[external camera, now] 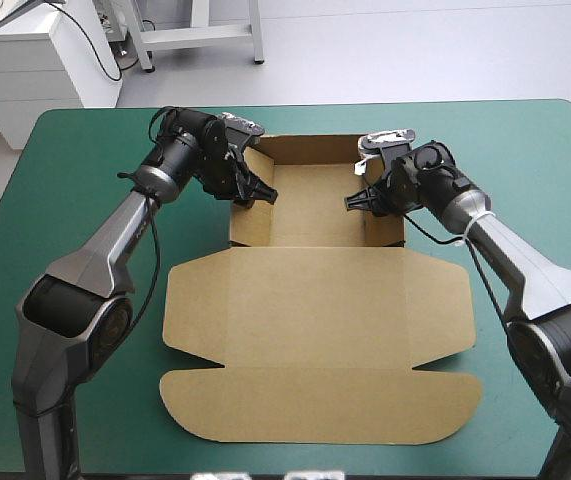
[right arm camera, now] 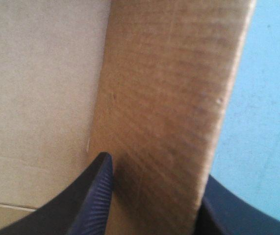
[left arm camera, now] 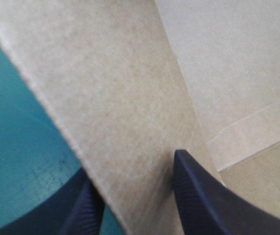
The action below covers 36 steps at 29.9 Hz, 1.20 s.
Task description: Fold the box
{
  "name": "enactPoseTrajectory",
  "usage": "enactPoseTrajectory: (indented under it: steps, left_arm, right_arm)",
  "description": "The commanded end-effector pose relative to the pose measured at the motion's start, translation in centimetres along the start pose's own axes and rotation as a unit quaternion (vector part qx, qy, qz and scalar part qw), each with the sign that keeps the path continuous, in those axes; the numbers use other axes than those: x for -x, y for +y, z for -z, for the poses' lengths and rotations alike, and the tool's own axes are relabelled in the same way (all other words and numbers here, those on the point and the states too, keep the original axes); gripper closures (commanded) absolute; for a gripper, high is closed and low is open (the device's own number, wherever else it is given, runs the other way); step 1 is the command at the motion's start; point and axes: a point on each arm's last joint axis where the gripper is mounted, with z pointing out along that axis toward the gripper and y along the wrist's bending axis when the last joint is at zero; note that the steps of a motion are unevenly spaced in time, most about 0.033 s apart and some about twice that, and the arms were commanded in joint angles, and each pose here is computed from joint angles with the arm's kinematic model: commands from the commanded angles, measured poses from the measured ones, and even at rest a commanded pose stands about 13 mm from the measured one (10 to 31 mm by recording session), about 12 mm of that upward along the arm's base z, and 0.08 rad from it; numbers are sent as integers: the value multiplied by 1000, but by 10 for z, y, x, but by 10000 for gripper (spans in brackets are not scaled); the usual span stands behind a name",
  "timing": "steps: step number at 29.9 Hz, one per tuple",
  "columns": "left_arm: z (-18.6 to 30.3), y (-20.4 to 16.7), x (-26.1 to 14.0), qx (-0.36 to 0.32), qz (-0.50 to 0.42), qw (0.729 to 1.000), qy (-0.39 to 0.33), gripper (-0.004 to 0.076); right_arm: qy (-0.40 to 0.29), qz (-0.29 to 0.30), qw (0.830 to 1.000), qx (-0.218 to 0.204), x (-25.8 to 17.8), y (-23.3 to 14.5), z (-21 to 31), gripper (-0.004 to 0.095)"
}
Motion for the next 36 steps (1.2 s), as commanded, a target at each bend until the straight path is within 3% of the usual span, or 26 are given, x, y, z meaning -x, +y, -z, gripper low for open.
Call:
enactPoseTrajectory:
  steps: [1,9,18,30,36]
  left_arm:
    - [34,-4,9,3,0,998,-69,419]
    - [35,11,9,87,-30,993,-67,419]
    - [36,2,17,36,-12,993,-110,419]
    - [36,4,17,45,-16,993,-112,419]
    - [55,5,16,61,-22,990,-128,419]
  right_arm:
    - [-40,-3,999,13,11,2,18,528]
    - [-62,32,997,-21,16,-3,17,528]
    - [-59,42,997,-38,16,-5,8,527]
    - [-114,14,993,-38,44,-6,39,528]
    - [-106,27,992,-69,47,-12,48,529]
